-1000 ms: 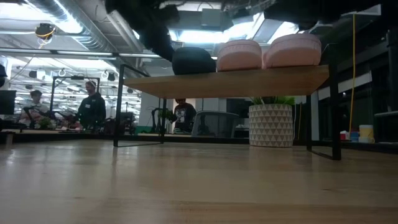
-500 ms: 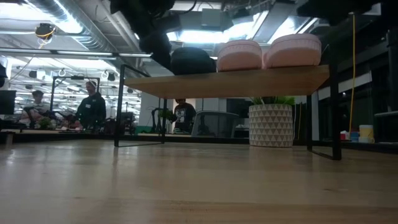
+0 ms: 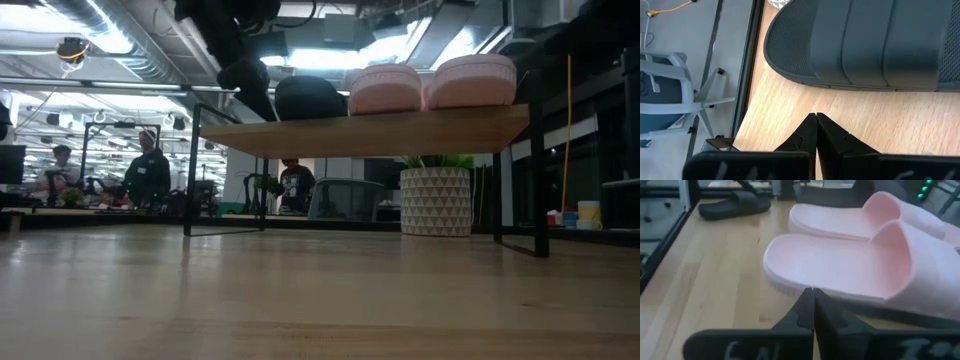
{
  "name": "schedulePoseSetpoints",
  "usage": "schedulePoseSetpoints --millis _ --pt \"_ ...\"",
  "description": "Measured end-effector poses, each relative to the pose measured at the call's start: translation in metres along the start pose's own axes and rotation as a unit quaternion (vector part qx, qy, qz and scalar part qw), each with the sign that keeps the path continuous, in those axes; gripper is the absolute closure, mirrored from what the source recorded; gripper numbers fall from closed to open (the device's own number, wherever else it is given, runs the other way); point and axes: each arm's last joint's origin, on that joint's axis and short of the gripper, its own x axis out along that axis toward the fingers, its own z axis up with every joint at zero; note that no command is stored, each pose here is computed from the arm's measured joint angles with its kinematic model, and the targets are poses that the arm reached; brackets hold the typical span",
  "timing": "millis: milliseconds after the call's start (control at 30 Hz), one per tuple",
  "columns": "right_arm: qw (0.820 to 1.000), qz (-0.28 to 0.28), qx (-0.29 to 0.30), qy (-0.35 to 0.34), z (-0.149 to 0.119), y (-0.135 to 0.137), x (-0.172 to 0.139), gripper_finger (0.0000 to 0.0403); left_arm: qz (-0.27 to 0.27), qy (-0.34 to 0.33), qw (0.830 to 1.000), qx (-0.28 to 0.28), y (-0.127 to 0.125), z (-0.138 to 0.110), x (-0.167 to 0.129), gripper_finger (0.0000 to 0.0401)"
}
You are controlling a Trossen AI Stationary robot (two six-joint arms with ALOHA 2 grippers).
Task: Pick and place slides into the shelf
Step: Put the right black slide on the shelf
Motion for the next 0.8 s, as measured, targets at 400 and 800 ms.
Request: schedulePoseSetpoints --millis 400,800 --pt "0.998 -0.015 0.022 0.055 -0.016 -0.009 -0.008 0.0401 0.004 -0.012 1.0 -0.007 0.001 0.002 0.0 0.0401" --pt "0.994 -0.065 0.021 0.082 -0.021 0.0 0.014 0.0401 -0.01 0.007 1.0 -0.01 -0.004 0.003 0.023 0.0401"
